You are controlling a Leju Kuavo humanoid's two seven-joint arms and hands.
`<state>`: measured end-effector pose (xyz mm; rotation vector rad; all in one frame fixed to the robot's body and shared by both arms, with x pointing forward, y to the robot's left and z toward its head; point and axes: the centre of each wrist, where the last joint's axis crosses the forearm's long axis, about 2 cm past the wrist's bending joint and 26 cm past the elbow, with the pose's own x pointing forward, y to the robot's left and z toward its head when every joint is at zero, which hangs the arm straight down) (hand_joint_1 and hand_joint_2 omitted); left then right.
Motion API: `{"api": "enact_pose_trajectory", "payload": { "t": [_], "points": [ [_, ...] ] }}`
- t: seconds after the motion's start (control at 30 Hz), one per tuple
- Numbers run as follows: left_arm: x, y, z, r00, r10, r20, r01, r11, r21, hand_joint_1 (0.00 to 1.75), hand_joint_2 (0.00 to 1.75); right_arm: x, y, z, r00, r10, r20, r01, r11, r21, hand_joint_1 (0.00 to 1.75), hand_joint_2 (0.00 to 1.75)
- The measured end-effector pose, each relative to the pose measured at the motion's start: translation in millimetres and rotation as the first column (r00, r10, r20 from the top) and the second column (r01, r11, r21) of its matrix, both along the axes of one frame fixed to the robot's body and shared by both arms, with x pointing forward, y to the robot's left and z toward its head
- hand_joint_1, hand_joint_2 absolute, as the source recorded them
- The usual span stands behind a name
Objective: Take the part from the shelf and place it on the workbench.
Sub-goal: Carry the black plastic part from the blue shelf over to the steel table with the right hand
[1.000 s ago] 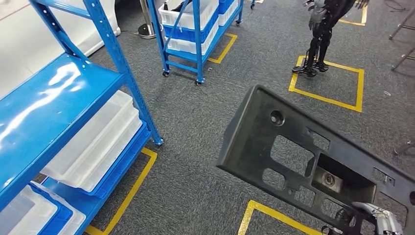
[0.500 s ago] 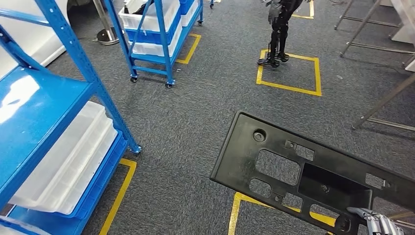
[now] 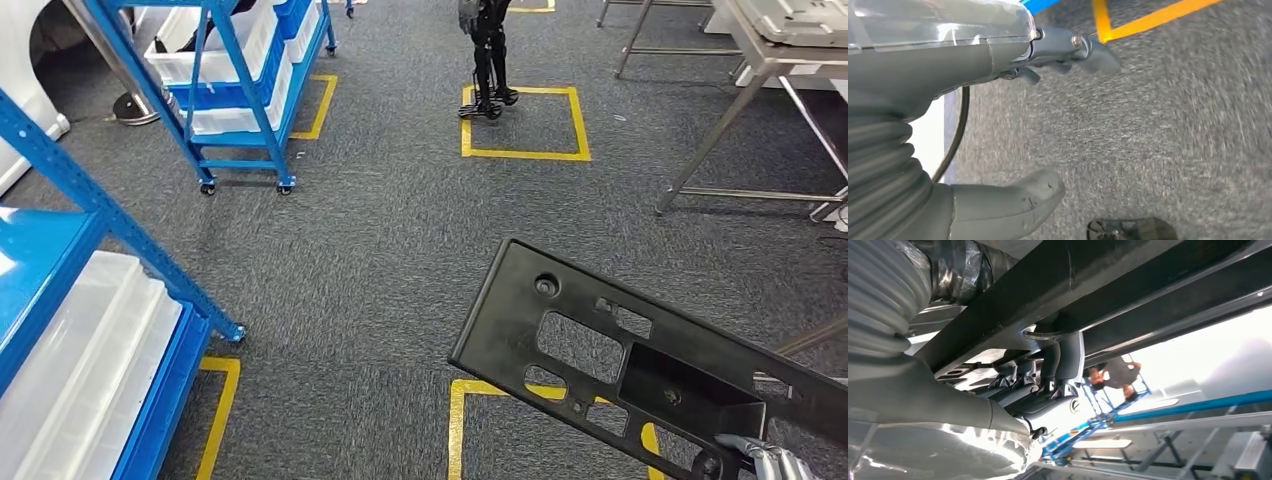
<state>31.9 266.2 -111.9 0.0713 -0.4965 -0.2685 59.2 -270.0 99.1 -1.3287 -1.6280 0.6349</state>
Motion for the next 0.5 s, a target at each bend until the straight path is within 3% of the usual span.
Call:
{"api": "enact_pose_trajectory", "payload": {
  "t": [0.5],
  "points": [
    [-3.1,-0.1,-0.3,1.0,0.004,-0.01,-0.004,1.0,-0.001,0.0,1.75,-6.6,1.8,-3.4,0.999,-0.006,-0.049,0.006,1.0,-0.003,1.75,1.75]
  ]
}}
